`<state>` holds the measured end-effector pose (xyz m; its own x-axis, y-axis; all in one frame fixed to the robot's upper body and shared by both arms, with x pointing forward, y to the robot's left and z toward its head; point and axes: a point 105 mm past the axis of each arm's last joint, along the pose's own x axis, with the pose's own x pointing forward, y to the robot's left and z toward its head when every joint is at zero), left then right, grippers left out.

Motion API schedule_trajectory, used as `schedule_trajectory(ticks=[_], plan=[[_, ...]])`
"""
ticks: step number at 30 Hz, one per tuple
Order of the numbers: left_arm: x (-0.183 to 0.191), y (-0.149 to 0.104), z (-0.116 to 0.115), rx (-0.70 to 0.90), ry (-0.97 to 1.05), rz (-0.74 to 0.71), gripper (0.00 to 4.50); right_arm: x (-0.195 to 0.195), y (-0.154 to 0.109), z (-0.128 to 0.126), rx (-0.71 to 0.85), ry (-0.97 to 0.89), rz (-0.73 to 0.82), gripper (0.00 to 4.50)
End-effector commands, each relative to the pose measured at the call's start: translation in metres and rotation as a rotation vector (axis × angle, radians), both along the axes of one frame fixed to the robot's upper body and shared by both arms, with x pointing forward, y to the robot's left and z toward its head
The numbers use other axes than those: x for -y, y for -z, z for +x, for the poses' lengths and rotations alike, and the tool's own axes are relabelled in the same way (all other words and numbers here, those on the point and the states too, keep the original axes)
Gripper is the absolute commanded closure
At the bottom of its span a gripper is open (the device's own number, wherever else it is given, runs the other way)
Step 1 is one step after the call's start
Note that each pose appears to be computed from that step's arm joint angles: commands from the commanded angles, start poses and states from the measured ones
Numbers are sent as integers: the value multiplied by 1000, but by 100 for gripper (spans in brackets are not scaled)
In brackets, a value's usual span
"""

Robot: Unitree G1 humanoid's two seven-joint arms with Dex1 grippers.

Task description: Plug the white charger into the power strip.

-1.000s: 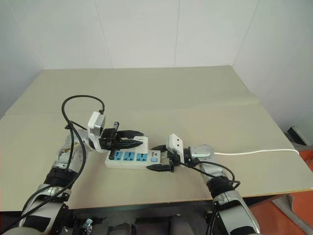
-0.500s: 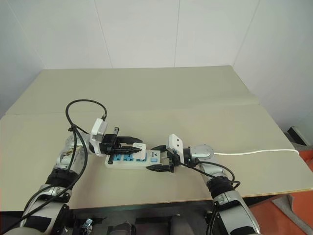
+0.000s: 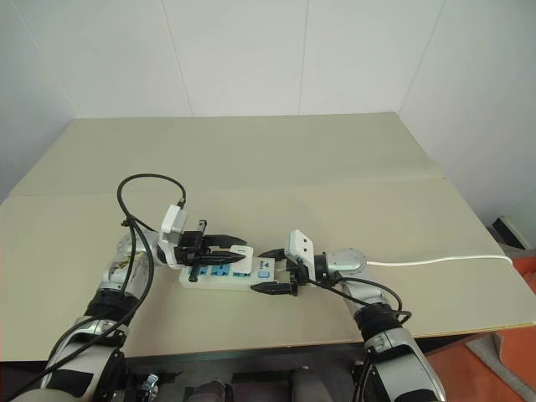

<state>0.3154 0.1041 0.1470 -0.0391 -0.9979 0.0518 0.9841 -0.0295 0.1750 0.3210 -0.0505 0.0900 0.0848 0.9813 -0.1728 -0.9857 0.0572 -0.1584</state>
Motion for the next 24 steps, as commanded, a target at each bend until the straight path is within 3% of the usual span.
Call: schedule_trajectory(ticks=[1,24], plan=[[-1,3,-1,23,-3,5,351,-5,1,-5,9,-27,-10,108],[-21,22,0,0,-85,49,351,-6,3,-3,20,-20,-20,108]])
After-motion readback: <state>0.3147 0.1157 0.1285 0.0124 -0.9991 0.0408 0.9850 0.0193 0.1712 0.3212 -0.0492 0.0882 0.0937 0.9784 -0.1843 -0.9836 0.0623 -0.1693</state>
